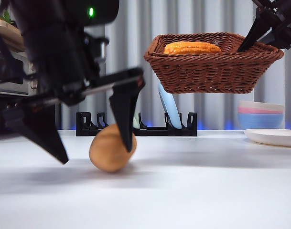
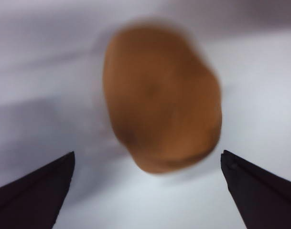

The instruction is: Pick up the basket,pick up the corn from the table,pick up the potato from the table,pick up the cucumber from the table,put all items into the basket

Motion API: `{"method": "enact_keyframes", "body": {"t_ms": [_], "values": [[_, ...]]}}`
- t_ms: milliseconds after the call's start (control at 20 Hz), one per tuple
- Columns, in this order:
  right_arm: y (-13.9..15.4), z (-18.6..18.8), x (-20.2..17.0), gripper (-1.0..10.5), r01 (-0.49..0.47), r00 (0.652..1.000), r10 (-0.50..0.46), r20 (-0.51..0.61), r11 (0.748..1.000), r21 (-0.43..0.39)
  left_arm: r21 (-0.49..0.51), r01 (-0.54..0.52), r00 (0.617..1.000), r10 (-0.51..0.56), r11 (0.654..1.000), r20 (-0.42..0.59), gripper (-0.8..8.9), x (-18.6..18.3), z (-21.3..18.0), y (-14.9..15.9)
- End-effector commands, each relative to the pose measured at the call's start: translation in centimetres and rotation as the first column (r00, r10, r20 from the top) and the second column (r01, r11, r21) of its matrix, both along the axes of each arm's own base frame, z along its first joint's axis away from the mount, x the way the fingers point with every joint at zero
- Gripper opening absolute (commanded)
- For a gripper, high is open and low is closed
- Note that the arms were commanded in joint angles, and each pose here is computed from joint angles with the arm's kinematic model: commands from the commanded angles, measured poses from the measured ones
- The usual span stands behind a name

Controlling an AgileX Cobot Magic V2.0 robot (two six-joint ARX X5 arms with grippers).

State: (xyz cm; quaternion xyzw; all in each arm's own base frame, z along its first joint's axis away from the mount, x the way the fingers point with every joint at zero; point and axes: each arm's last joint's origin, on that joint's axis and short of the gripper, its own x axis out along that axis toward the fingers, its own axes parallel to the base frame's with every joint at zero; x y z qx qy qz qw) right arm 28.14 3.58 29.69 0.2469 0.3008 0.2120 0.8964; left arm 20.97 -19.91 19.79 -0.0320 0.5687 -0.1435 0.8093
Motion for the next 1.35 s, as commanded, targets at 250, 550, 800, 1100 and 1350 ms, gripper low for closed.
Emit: {"method": "enact_keyframes", "body": {"t_ms": [250,550,800,1100,1350], "values": [[0.0,0.6,0.1,-0.1,-0.008,0.999,0.008,0.032,1.000,0.006,-0.043,-0.006,0.999,0.008,0.999,0.050,5.66,1.1,-0.3,-0.1],[0.0,0.6,0.1,-0.1,-0.011,0.999,0.011,0.036,1.000,0.001,-0.025,0.035,0.995,-0.032,0.999,0.096,5.66,1.6,-0.1,0.1],[0.0,0.6,0.1,-0.1,-0.011,0.999,0.011,0.037,1.000,0.001,0.041,0.108,0.983,-0.112,0.993,0.142,5.66,2.0,0.1,0.5],[0.0,0.6,0.1,-0.1,-0.010,0.999,0.010,0.037,1.000,0.001,0.053,0.150,0.967,-0.157,0.987,0.199,5.66,2.9,0.8,0.8],[0.0,0.6,0.1,-0.1,-0.010,0.999,0.010,0.036,1.000,0.001,0.073,0.199,0.939,-0.211,0.977,0.271,5.66,4.0,2.0,1.0]]}}
